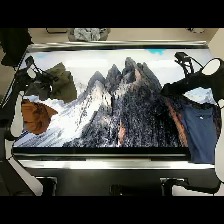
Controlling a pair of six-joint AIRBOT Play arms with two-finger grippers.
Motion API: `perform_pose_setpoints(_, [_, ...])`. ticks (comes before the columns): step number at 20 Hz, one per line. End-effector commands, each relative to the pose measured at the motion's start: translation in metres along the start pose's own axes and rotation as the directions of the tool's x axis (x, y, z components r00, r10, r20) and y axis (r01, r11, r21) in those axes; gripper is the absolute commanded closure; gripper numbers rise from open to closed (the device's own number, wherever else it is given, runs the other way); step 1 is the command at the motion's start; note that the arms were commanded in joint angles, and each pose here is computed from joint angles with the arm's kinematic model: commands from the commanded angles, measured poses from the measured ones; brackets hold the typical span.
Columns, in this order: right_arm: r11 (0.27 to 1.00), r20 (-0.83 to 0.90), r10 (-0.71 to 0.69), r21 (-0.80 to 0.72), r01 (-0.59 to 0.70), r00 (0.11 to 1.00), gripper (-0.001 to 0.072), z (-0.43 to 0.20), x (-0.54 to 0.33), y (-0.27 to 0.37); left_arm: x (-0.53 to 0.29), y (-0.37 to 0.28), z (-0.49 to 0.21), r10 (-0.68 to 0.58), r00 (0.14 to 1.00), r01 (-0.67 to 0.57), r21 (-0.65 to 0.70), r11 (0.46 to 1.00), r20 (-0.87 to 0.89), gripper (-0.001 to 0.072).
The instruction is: Fold the shirts.
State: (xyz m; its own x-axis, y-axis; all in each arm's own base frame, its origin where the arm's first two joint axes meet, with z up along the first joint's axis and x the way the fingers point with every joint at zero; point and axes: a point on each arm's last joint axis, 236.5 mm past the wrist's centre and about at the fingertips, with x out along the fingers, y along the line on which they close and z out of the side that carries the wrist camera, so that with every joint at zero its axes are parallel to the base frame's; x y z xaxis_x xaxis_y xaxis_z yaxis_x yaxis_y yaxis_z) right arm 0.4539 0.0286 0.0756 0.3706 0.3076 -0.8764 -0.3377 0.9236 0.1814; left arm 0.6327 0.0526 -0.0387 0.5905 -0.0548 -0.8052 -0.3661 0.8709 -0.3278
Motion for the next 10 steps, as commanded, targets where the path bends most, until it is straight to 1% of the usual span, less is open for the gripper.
perform_pose_setpoints(1, [0.999, 0.018, 0.045, -0.002, -0.045, 0.999, 0.0222, 0.006, 0.002, 0.015, 0.030, 0.004, -0.002, -0.062, 0.998, 0.063, -0.063, 0.996, 0.019, -0.0013])
perform_pose_setpoints(4, [0.998, 0.006, 0.064, -0.018, -0.064, 0.998, 0.0222, 0.006, 0.004, 0.026, 0.043, -0.002, -0.008, -0.107, 0.994, 0.108, -0.124, 0.986, 0.018, -0.0012])
perform_pose_setpoints(5, [0.997, 0.000, 0.072, -0.024, -0.072, 0.997, 0.0222, 0.005, 0.005, 0.031, 0.046, -0.004, -0.010, -0.121, 0.993, 0.121, -0.143, 0.982, 0.011, 0.0019])
perform_pose_setpoints(6, [0.997, -0.003, 0.077, -0.031, -0.077, 0.997, 0.0221, 0.005, 0.006, 0.035, 0.047, -0.005, -0.012, -0.126, 0.992, 0.125, -0.154, 0.980, 0.004, 0.0294])
perform_pose_setpoints(7, [0.997, -0.003, 0.076, -0.031, -0.076, 0.997, 0.0221, 0.005, 0.006, 0.035, 0.045, -0.007, -0.012, -0.134, 0.991, 0.133, -0.161, 0.978, 0.005, 0.0684])
perform_pose_setpoints(8, [0.997, -0.001, 0.077, -0.030, -0.077, 0.997, 0.0222, 0.006, 0.005, 0.035, 0.042, -0.012, -0.010, -0.155, 0.988, 0.154, -0.182, 0.971, 0.008, 0.0679])
perform_pose_setpoints(10, [0.995, 0.003, 0.074, -0.061, -0.074, 0.997, 0.0222, 0.006, 0.003, 0.034, 0.020, -0.038, 0.004, -0.247, 0.968, 0.249, -0.228, 0.941, 0.039, 0.0681])
